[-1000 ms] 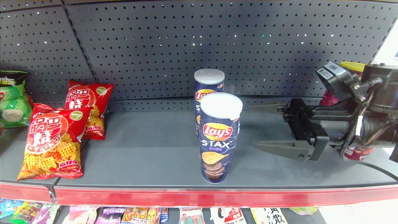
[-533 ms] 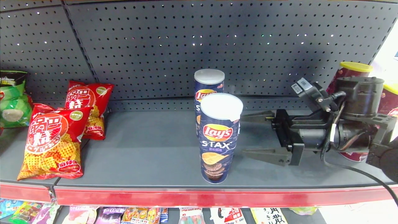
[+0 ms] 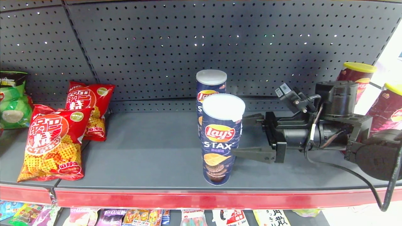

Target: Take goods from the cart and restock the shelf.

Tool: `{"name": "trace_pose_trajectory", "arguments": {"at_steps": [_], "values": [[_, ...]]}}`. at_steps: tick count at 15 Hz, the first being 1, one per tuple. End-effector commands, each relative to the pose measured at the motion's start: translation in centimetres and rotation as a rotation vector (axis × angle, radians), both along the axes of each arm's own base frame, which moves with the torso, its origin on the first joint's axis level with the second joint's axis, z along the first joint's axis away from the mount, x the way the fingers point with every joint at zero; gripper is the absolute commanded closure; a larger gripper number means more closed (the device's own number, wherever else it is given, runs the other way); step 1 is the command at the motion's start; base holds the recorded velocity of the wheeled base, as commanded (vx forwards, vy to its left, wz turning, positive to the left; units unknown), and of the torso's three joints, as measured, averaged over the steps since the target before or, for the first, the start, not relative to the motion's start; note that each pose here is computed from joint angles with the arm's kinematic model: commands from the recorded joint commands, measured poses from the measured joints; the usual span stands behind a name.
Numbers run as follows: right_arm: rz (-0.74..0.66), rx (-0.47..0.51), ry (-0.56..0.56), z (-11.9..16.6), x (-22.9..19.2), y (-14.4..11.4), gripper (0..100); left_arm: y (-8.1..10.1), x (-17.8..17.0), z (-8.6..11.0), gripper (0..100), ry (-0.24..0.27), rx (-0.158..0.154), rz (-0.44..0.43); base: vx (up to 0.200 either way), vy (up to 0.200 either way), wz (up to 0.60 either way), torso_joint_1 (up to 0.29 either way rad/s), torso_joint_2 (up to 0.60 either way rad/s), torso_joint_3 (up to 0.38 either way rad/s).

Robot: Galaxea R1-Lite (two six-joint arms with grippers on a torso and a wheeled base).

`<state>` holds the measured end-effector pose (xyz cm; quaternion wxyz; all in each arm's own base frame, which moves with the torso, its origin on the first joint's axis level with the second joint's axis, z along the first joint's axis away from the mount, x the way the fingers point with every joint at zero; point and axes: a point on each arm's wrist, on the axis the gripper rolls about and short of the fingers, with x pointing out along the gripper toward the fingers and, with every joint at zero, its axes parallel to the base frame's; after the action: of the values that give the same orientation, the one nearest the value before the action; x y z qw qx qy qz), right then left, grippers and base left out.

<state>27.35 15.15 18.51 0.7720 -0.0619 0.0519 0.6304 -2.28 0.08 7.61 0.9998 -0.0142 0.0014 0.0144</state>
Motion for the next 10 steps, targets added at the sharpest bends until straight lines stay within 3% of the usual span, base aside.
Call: {"name": "trace_pose_trajectory", "arguments": {"at_steps": [1,10], "values": [[0.001,-0.007,0.015,-0.57,0.52,0.25,0,0.0,0.01,0.0,0,0.001,-0.001,0.0,0.0,0.0,0.0,0.0,0.0,0.0],[-0.006,-0.001,0.003,-0.14,0.41,-0.07,0,0.0,0.01,0.0,0,0.001,-0.001,0.0,0.0,0.0,0.0,0.0,0.0,0.0]]}}
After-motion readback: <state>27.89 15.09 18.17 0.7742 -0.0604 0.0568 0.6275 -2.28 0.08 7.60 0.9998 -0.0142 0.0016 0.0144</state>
